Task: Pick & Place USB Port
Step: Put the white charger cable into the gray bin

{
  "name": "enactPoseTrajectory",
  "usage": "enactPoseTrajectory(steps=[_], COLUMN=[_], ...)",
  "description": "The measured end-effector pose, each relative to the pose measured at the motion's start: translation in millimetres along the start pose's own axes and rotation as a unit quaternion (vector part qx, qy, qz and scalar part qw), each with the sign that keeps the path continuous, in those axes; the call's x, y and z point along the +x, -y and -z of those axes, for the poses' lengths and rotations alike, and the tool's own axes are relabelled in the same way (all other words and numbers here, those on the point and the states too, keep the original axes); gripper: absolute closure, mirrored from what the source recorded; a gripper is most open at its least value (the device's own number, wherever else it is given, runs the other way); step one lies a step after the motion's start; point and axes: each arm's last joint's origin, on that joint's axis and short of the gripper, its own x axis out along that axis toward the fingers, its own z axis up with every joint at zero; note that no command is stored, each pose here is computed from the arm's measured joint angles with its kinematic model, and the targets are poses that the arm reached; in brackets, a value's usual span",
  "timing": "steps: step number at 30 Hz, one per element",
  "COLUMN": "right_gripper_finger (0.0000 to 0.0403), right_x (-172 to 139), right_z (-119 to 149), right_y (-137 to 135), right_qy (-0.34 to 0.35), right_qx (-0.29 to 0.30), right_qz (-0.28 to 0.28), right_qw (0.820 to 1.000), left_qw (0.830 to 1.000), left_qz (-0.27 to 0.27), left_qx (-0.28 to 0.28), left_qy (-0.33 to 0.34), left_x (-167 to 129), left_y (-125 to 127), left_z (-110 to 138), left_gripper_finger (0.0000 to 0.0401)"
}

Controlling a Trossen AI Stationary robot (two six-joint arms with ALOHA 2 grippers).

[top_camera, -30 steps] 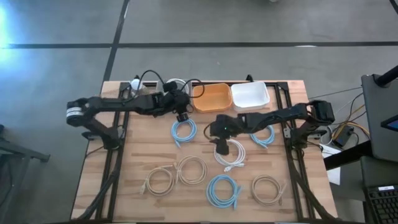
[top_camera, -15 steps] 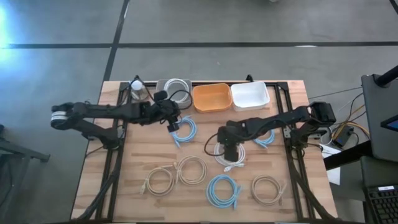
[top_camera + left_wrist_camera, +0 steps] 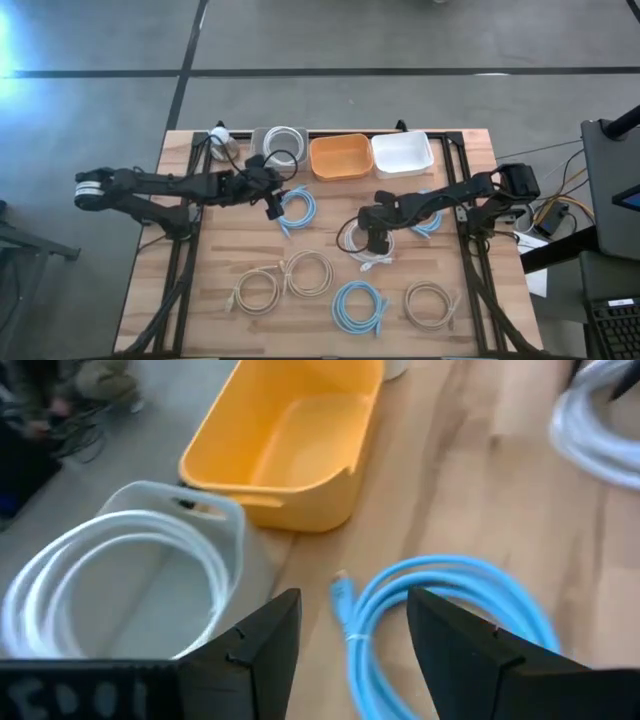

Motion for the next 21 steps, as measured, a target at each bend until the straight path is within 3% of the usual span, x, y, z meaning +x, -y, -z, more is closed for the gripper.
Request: enactPoseTrajectory(steps=[7,13,16,21], right_gripper_finger=[0.0272,0.034,0.0379,0.0386], right_x=[11,11,8,-6], right_z=[7,7,1,-22], right_y=[4,5,5,4], right_qy=[0.027,0.029,0.039,0.088], right_qx=[0.013,0.013,0.024,0.016], right_qz=[0.0,0.016,0.03,0.073], right_qw=[1.0,0.999,0.999,0.993], left_qw=[0.998,0.996,0.992,0.979], left_qz=[0.052,0.068,0.098,0.167], left_qx=[-0.027,-0.058,-0.069,-0.114], left_qy=[0.021,0.03,0.032,0.034], left_x=[0,0,0,-1], left_y=[3,4,6,10], left_z=[-4,-6,-6,-9], left_gripper_finger=[0.0206,0.0206,0.0206,0.0206])
